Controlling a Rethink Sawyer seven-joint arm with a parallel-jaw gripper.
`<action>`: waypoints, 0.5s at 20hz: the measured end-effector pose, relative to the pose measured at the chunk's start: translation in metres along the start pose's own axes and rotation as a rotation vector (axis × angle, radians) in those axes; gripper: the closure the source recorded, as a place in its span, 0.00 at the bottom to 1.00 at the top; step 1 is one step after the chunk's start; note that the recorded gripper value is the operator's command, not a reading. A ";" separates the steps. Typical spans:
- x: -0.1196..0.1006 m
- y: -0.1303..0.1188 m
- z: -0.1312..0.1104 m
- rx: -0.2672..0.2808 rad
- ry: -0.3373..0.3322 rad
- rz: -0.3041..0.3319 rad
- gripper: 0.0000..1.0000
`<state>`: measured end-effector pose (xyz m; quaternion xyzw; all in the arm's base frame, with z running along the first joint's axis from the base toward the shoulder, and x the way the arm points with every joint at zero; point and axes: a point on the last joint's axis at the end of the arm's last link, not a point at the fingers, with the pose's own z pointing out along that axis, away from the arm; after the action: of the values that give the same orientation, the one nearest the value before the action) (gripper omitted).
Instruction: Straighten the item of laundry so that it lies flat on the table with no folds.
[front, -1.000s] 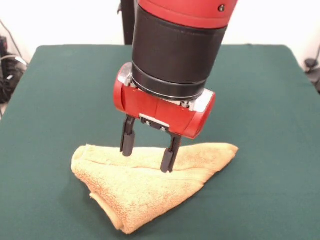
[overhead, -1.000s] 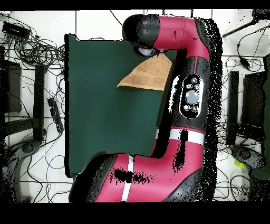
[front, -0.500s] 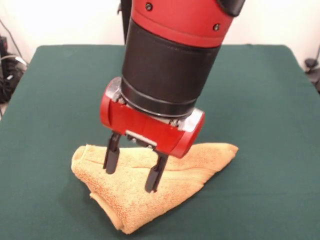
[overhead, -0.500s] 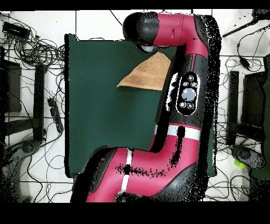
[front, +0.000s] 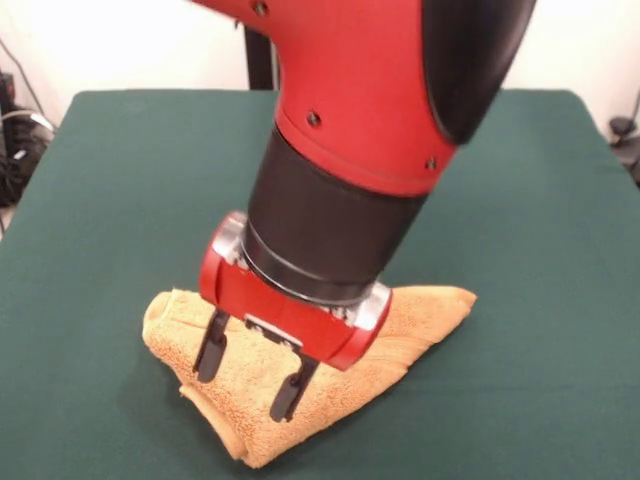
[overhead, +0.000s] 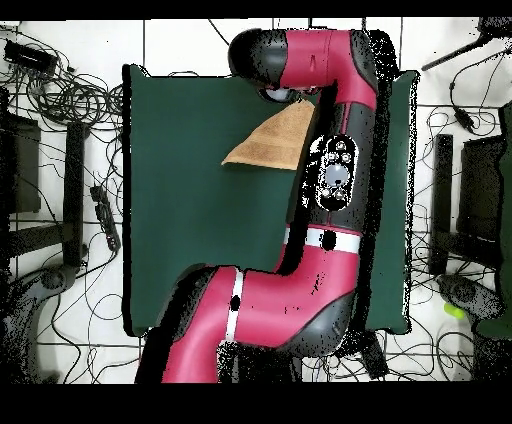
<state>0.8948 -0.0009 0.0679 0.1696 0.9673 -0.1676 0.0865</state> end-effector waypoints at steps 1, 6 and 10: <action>0.002 0.003 0.003 0.003 0.001 -0.005 0.00; 0.015 0.019 0.014 0.007 0.007 -0.027 0.00; 0.019 0.022 0.019 0.009 0.013 -0.032 0.00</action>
<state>0.8874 0.0175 0.0395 0.1554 0.9697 -0.1721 0.0768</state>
